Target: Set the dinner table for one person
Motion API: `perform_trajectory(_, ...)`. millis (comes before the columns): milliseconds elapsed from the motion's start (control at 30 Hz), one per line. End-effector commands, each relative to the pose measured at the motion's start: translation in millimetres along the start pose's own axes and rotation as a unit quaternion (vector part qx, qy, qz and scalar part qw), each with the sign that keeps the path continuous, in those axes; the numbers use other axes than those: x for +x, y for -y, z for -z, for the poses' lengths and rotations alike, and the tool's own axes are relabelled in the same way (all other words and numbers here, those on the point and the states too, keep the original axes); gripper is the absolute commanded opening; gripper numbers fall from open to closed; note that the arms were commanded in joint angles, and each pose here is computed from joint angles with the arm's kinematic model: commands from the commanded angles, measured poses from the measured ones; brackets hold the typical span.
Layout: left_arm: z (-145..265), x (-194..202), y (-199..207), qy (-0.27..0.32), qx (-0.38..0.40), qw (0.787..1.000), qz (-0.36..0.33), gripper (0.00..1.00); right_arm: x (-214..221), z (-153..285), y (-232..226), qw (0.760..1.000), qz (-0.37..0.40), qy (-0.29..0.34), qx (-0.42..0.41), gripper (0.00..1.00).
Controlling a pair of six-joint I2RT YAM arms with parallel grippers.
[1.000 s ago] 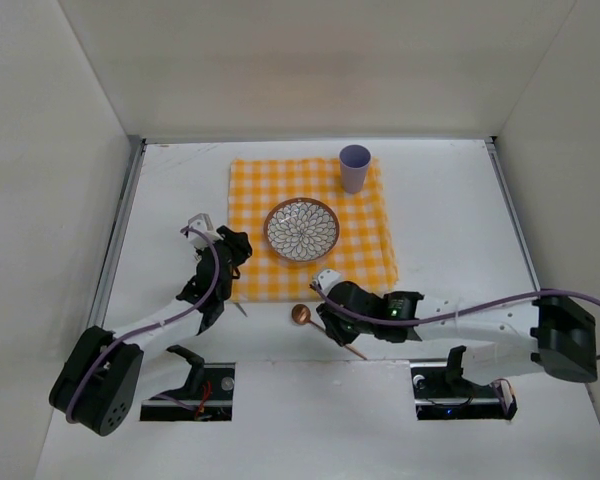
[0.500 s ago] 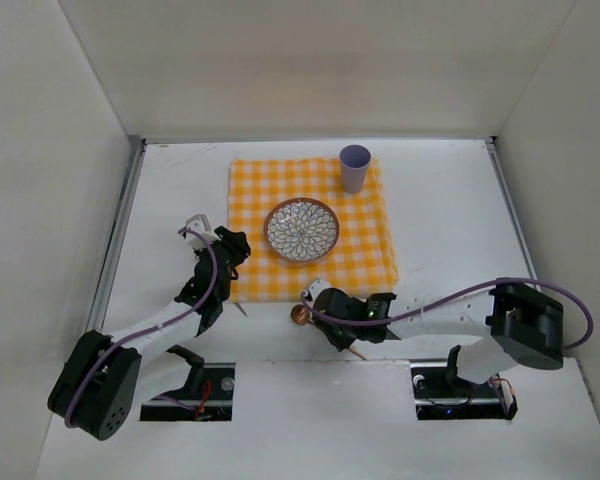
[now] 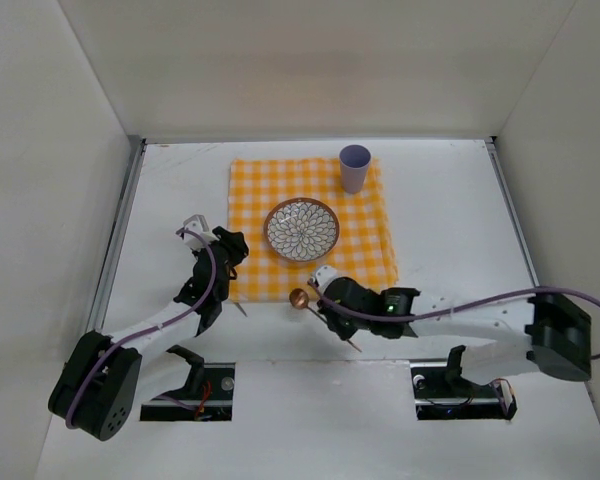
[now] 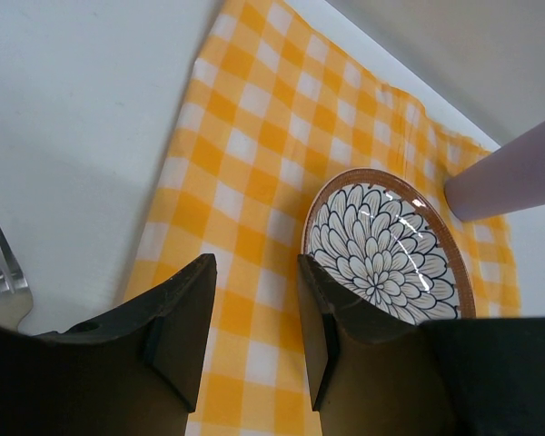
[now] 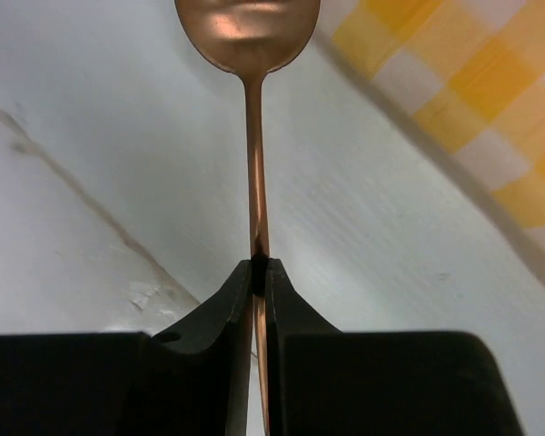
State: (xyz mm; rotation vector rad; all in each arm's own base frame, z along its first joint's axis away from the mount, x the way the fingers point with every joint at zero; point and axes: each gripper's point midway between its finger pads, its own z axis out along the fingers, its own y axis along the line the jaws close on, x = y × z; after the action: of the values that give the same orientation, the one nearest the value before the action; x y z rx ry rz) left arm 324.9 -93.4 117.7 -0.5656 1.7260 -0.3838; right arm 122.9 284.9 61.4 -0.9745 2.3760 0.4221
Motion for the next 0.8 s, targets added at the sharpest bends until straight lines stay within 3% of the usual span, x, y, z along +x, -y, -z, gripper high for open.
perform_trajectory(0,1,-11,4,0.023,0.008,1.000,0.015,0.39,-80,44,12,0.989,-0.044,0.142,-0.008,0.08)
perform_trajectory(133,0,-8,5,0.017,0.009,1.000,0.015,0.39,-117,57,78,0.967,-0.136,0.208,0.053,0.08)
perform_trajectory(300,-1,-4,6,0.010,0.008,1.000,0.011,0.39,-142,42,172,0.931,-0.260,0.215,0.138,0.08)
perform_trajectory(533,0,-4,7,0.011,0.011,1.000,0.012,0.39,-150,-3,233,0.910,-0.317,0.187,0.190,0.08)
perform_trajectory(767,-2,-1,7,0.007,0.010,1.000,0.011,0.39,-133,-33,247,0.909,-0.330,0.152,0.202,0.09)
